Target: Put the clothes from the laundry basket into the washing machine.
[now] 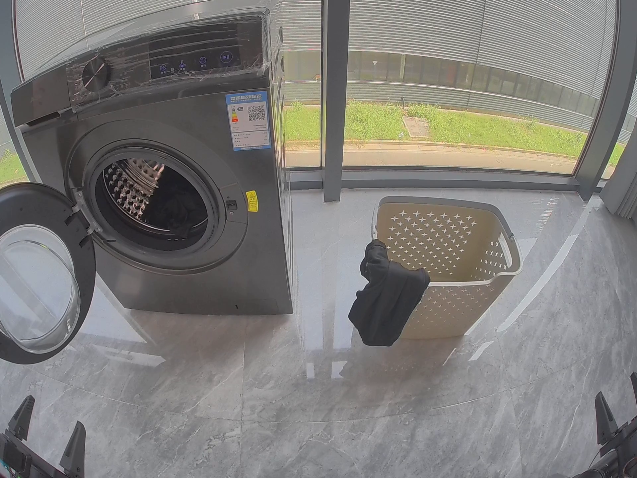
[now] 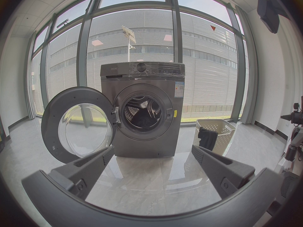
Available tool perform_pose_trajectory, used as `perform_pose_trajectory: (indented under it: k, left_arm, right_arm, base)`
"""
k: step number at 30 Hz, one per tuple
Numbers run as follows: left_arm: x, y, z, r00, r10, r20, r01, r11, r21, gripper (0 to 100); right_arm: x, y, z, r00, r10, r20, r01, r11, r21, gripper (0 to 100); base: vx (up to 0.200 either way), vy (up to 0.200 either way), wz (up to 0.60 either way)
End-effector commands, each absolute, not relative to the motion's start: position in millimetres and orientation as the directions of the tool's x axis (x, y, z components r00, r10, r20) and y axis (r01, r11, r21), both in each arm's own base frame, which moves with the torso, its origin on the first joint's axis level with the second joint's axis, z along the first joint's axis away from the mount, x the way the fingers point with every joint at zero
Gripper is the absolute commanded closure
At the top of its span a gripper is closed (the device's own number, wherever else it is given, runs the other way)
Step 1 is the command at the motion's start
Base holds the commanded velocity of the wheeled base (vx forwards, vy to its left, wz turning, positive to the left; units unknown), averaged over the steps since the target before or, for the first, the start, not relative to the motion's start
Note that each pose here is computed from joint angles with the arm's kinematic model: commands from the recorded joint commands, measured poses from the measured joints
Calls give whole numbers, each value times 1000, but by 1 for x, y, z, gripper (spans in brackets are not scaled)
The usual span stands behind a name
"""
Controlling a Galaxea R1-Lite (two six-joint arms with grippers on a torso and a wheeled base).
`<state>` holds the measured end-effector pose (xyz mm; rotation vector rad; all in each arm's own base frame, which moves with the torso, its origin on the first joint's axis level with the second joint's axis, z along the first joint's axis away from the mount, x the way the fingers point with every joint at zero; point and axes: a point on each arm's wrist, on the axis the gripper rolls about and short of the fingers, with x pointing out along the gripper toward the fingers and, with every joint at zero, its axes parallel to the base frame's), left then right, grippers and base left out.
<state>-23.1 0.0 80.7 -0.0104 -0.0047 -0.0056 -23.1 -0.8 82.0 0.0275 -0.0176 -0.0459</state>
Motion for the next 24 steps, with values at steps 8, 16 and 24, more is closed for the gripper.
perform_pose_trajectory:
  k: [8,16,24]
  left_arm:
    - [-23,0,76,1000,-6,0,6,1000,-3,0]
    - [-23,0,76,1000,-6,2,6,1000,-6,0]
    - [-23,0,76,1000,-5,0,5,1000,-5,0]
  right_arm:
    - [-23,-1,77,999,-46,12,46,999,28,0]
    - [-23,-1,77,999,-46,12,46,999,28,0]
    - [-23,-1,77,999,-46,12,46,999,28,0]
  base:
    - [0,0,0]
    - [0,-100,0]
    - [0,-200,0]
